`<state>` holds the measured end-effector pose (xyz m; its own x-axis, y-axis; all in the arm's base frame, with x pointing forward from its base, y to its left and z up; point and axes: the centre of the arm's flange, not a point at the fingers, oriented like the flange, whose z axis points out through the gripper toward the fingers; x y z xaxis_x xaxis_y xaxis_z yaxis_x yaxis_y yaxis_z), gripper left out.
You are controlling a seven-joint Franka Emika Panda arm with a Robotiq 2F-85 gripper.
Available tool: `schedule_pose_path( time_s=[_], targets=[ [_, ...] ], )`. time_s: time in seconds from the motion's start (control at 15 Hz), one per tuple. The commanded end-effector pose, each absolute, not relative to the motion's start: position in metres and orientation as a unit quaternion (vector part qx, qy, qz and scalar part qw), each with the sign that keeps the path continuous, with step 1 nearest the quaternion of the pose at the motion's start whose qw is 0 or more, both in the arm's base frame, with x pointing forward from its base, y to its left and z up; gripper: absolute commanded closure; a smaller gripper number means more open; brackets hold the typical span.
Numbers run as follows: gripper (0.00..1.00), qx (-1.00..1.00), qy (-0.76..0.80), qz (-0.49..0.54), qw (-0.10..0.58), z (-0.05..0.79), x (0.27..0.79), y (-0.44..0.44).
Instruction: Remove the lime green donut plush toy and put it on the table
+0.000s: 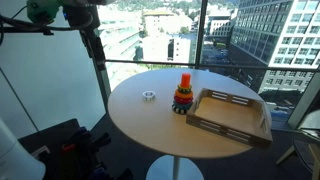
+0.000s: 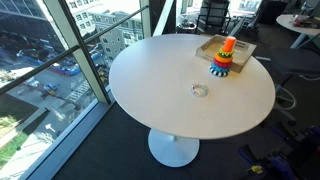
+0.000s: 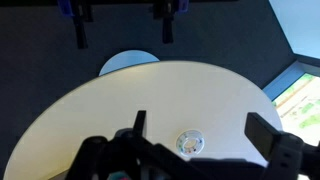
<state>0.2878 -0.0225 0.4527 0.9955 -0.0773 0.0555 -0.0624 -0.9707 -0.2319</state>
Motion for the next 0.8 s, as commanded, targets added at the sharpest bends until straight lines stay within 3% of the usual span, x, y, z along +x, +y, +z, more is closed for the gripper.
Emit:
schedule_pose_path(
  time_s=[0.0,0.73],
  targets=[
    [0.00,-0.992,0.035,-0.032,0.116,0.453,0.288,-0.023],
    [0.00,-0.992,0.055,-0.052,0.099,0.467,0.316,-0.022]
  ],
)
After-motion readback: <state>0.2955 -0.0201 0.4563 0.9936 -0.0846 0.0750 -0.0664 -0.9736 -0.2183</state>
